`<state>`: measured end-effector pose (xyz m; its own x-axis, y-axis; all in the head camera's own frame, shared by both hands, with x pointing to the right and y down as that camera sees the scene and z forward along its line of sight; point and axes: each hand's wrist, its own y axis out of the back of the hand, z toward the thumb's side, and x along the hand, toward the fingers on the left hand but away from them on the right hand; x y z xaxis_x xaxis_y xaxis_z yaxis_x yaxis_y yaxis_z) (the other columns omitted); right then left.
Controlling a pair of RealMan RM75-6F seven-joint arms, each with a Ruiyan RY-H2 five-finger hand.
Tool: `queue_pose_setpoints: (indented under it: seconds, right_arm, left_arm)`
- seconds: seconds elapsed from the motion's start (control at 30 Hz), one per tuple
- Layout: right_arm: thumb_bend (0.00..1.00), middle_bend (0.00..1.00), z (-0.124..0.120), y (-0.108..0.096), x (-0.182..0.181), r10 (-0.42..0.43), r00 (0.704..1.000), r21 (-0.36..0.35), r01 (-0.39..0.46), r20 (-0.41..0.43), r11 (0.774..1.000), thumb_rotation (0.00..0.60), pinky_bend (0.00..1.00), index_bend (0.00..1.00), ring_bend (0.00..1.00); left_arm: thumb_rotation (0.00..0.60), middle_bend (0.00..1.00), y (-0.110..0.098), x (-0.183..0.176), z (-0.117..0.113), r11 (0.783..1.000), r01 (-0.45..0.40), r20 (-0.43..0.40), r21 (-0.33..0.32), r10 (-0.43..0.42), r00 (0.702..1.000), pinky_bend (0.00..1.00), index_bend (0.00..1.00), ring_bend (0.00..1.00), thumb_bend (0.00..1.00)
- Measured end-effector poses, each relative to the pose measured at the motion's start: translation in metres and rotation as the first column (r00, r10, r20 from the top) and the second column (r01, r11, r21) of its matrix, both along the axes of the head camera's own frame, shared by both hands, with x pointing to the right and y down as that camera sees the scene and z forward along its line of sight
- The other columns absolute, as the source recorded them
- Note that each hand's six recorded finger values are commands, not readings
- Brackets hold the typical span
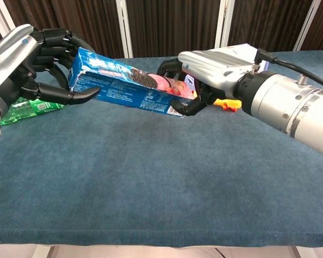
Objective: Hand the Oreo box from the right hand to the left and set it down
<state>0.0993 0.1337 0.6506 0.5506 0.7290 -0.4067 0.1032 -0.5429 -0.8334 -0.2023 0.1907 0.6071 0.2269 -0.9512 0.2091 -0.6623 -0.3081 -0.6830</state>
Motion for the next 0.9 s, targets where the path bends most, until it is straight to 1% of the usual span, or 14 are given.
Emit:
queue_pose_setpoints:
  seconds: [0.13,0.23,0.3,0.37,0.4,0.43,0.47,0.5,0.53,0.63,0.73,0.9]
  right_arm:
    - [1.00,0.56,0.000,-0.001,0.002,0.003,1.000,0.003,-0.003,0.003,1.000,0.600,0.55,0.66,0.62]
    - [1.00,0.56,-0.002,-0.002,0.002,0.001,1.000,0.014,-0.001,0.012,1.000,0.600,0.55,0.64,0.61]
    - [1.00,0.56,-0.003,-0.003,0.003,0.001,1.000,0.019,-0.001,0.022,1.000,0.600,0.55,0.59,0.58]
    - [0.99,0.53,-0.003,-0.004,0.006,0.003,1.000,0.018,-0.003,0.031,1.000,0.600,0.52,0.52,0.53]
    - [0.96,0.50,-0.003,-0.005,0.008,0.004,0.999,0.017,-0.004,0.033,1.000,0.600,0.50,0.47,0.49]
    - [0.90,0.45,-0.003,-0.006,0.010,0.005,0.999,0.015,-0.005,0.035,1.000,0.600,0.49,0.41,0.43]
    - [0.86,0.42,-0.003,-0.007,0.012,0.006,0.999,0.014,-0.006,0.035,1.000,0.600,0.48,0.38,0.39]
    - [0.80,0.37,-0.003,-0.008,0.015,0.007,0.999,0.014,-0.007,0.034,1.000,0.600,0.48,0.32,0.33]
    - [0.77,0.34,-0.004,-0.009,0.018,0.007,0.999,0.014,-0.008,0.033,1.000,0.600,0.47,0.28,0.29]
    - [0.64,0.22,-0.007,-0.012,0.027,0.007,1.000,0.018,-0.008,0.026,1.000,0.600,0.43,0.15,0.17]
    - [0.62,0.19,-0.013,-0.015,0.039,0.007,1.000,0.027,-0.008,0.020,1.000,0.600,0.42,0.11,0.14]
    - [0.62,0.18,-0.027,-0.020,0.063,0.006,1.000,0.055,-0.007,0.013,0.998,0.600,0.42,0.11,0.13]
  left_arm:
    - [0.600,0.74,-0.001,-0.001,-0.001,1.000,-0.001,0.011,0.026,0.001,1.000,0.63,0.67,0.63,0.28]
    - [0.600,0.75,-0.001,-0.002,-0.003,0.999,-0.005,0.022,0.047,0.004,1.000,0.64,0.69,0.64,0.28]
    - [0.600,0.75,-0.002,-0.004,-0.003,0.999,-0.005,0.025,0.051,0.004,1.000,0.65,0.69,0.64,0.28]
    - [0.600,0.76,-0.003,-0.007,-0.004,0.998,-0.008,0.032,0.055,0.006,0.999,0.65,0.69,0.64,0.28]
    - [0.600,0.76,-0.004,-0.008,-0.004,0.998,-0.009,0.037,0.057,0.007,0.999,0.65,0.70,0.64,0.28]
    - [0.600,0.76,-0.005,-0.009,-0.004,0.998,-0.010,0.041,0.060,0.008,0.999,0.66,0.70,0.64,0.28]
    - [0.600,0.76,-0.006,-0.011,-0.005,0.998,-0.014,0.048,0.062,0.012,0.999,0.66,0.70,0.64,0.28]
    - [0.600,0.76,-0.006,-0.012,-0.005,0.998,-0.018,0.055,0.064,0.015,0.998,0.66,0.70,0.65,0.28]
    - [0.600,0.76,-0.007,-0.015,-0.005,0.998,-0.023,0.063,0.066,0.019,0.998,0.66,0.70,0.65,0.28]
    - [0.600,0.77,-0.011,-0.026,-0.006,0.996,-0.038,0.104,0.078,0.030,0.994,0.66,0.71,0.65,0.28]
    - [0.600,0.77,-0.018,-0.043,-0.007,0.995,-0.049,0.152,0.090,0.035,0.988,0.67,0.71,0.65,0.28]
    - [0.600,0.77,-0.036,-0.088,-0.010,0.995,-0.039,0.233,0.095,0.016,0.972,0.66,0.71,0.65,0.28]
